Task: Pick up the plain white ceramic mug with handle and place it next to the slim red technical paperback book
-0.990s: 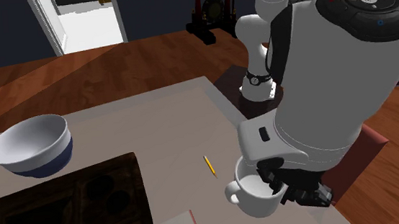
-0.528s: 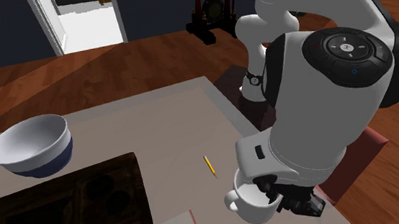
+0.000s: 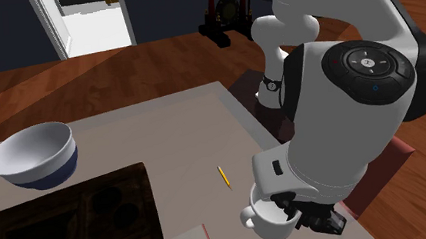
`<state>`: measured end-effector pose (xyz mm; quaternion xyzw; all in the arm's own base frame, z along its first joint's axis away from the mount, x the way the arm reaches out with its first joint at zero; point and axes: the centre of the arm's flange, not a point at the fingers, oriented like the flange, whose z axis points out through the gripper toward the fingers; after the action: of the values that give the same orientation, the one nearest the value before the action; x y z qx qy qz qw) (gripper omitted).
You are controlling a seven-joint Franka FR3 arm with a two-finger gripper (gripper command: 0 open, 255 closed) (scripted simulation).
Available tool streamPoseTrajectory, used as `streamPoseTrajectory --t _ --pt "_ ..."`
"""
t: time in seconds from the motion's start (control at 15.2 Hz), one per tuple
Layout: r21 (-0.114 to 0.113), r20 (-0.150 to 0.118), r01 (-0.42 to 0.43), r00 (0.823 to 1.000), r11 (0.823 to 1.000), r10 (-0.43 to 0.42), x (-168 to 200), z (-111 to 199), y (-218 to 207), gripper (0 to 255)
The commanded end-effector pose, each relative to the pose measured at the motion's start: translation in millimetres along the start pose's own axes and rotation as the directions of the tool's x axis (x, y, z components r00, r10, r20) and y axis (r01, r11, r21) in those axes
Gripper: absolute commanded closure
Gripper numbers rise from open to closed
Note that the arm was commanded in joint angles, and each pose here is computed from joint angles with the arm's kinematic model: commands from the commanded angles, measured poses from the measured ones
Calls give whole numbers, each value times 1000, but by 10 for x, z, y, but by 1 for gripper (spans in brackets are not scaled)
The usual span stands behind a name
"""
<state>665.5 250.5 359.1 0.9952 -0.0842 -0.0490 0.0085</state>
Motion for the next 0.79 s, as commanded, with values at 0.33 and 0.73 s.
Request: streamPoseTrajectory --t 0.33,0.73 --pt "0 0 0 1000 1000 0 0 -2 0 0" --pt "0 0 0 1000 1000 0 0 -503 0 0"
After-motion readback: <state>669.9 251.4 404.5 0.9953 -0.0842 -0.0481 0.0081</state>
